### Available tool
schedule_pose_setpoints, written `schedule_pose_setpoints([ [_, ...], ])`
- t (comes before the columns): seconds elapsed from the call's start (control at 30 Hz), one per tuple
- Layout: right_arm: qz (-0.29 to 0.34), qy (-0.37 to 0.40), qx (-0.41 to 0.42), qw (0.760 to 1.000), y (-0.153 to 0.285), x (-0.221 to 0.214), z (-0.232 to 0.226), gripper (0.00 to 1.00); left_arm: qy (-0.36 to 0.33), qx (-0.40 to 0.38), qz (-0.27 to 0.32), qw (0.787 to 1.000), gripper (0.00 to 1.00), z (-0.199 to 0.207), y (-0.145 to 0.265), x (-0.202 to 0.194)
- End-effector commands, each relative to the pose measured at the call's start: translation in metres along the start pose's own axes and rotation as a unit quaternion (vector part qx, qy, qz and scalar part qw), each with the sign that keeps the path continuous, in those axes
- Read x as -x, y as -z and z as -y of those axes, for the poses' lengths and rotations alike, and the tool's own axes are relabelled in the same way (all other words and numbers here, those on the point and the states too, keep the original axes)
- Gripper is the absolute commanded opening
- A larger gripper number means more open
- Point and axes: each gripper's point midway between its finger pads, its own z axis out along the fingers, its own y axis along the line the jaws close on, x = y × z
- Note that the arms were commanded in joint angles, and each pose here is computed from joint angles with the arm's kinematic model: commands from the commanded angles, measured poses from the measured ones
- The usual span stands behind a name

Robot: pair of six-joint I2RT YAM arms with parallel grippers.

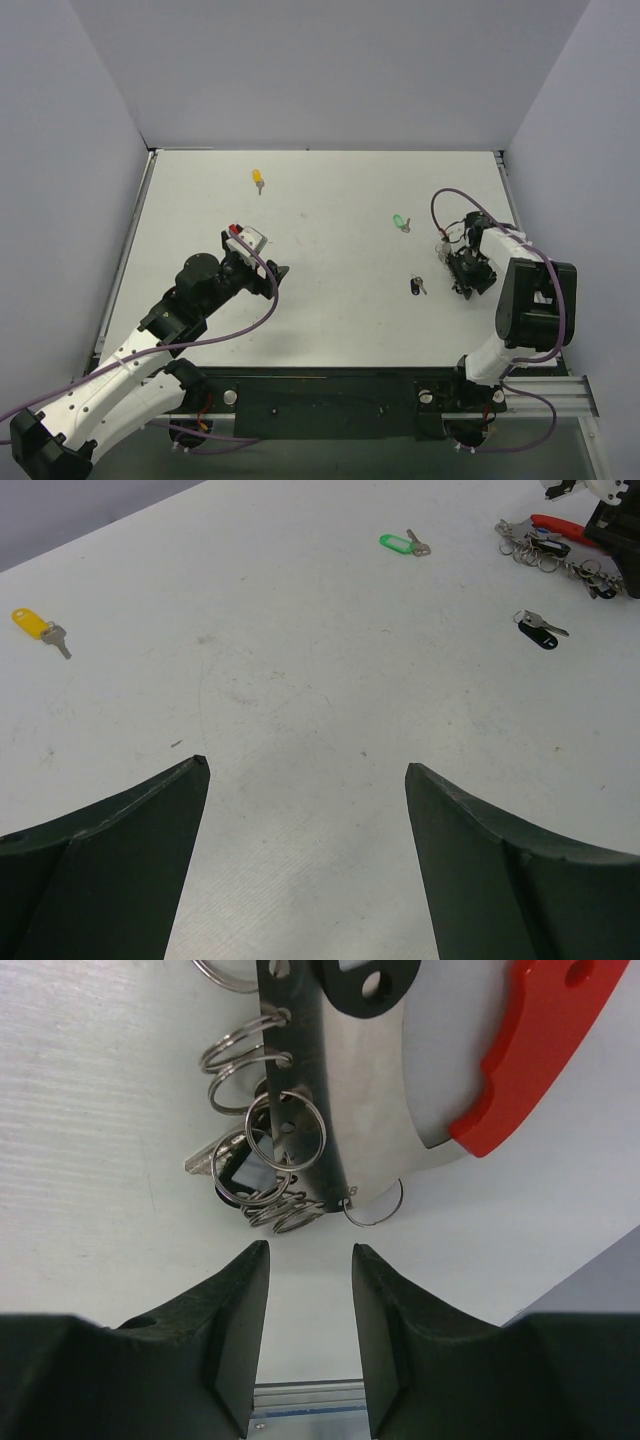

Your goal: Put the keys on the keyring

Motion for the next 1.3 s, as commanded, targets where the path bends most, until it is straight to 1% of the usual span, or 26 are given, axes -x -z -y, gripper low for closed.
schedule_pose_setpoints([
  [0.0,-0.017,0.022,-0.038,0.999,0.005,0.004,0.010,0.34,-0.004,-0.008,0.030,1.000,0.90,0.003,0.001,0.020],
  [0.23,-0.023,0.027,-0.044,0.998,0.001,0.005,0.009,0.36,-0.004,-0.010,0.029,1.000,0.90,0.004,0.001,0.019],
  [0.47,-0.020,0.017,-0.057,0.998,0.001,0.006,0.012,0.34,-0.004,-0.011,0.031,0.999,0.90,0.004,0.001,0.020],
  [0.77,-0.005,-0.001,-0.079,0.997,0.009,0.007,0.022,0.31,-0.004,-0.011,0.030,0.999,0.90,0.004,0.001,0.020],
  [0.93,0.004,-0.007,-0.079,0.997,0.012,0.008,0.023,0.29,-0.005,-0.013,0.029,0.999,0.90,0.005,0.000,0.019],
  [1.03,0.005,-0.008,-0.077,0.997,0.012,0.010,0.022,0.25,-0.004,-0.012,0.027,1.000,0.90,0.004,0.000,0.018],
  [1.27,0.005,-0.004,-0.072,0.997,0.010,0.011,0.020,0.23,-0.005,-0.014,0.029,0.999,0.90,0.005,0.000,0.019],
])
